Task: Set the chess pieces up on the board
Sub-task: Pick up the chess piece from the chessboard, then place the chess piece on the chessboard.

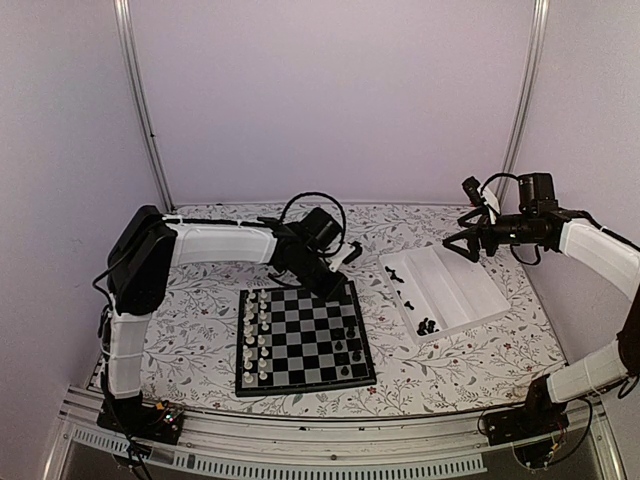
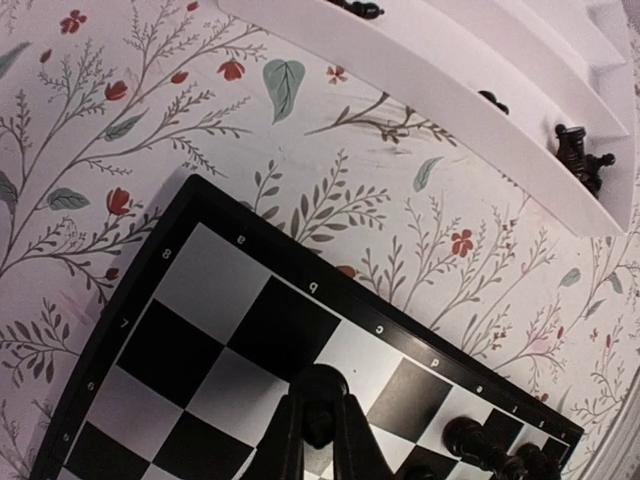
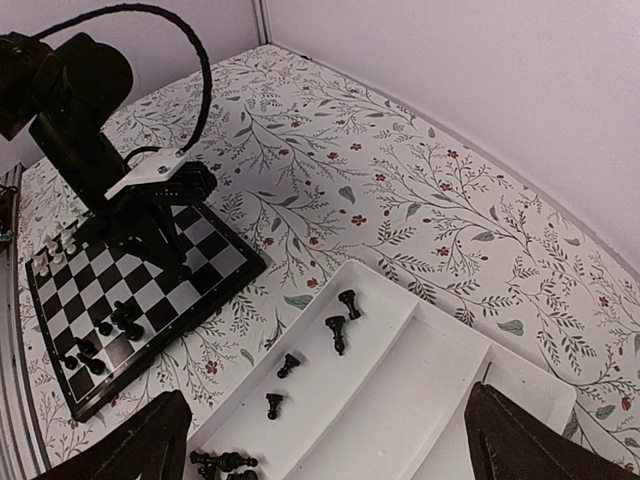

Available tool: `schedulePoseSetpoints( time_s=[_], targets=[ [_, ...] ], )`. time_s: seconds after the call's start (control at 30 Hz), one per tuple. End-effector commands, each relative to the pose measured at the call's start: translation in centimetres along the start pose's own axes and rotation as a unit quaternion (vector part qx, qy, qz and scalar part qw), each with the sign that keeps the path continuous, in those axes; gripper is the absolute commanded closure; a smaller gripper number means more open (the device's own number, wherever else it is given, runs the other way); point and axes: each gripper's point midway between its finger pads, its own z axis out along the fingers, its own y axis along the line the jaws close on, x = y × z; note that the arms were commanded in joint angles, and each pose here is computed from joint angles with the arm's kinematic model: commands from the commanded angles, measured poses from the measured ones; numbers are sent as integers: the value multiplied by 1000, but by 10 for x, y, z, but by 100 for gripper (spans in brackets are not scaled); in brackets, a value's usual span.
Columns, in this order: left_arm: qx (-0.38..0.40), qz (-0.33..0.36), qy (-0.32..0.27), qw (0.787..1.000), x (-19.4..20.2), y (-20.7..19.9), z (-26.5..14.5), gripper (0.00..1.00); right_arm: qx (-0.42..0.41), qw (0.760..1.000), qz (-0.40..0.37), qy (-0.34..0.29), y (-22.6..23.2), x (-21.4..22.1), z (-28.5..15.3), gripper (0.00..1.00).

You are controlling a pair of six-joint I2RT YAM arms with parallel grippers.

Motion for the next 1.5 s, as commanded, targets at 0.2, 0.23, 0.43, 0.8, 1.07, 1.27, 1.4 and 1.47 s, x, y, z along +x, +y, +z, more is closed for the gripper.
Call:
schedulePoseSetpoints(
  time_s=[0.2, 0.23, 0.43, 0.8, 1.07, 1.27, 1.4, 1.47],
  targets=[
    [32, 21, 9, 999, -3, -24, 10, 95, -17, 1000, -5, -4, 6, 3, 3, 1],
    [34, 23, 11, 999, -3, -25, 11, 95, -18, 1000, -5, -4, 6, 3, 4, 1],
    [32, 24, 28, 999, 3, -25, 18, 95, -19, 1000, -5, -4, 7, 4, 4, 1],
    [26, 26, 44, 998, 11, -25, 21, 95, -24, 1000, -4, -5, 8, 4, 4, 1],
    [21, 28, 38, 999, 7, -26, 16, 81, -24, 1000, -4, -5, 7, 5, 4, 1],
    [14, 28, 25, 999, -1, -26, 10, 72, -12, 1000, -3, -2, 3, 2, 4, 1],
    [9, 28, 12, 999, -8, -26, 1, 70, -25, 1000, 15, 7, 2, 5, 8, 1],
    [8, 30, 1, 1000, -13, -27, -6, 67, -52, 998, 25, 18, 6, 10, 13, 1]
  ],
)
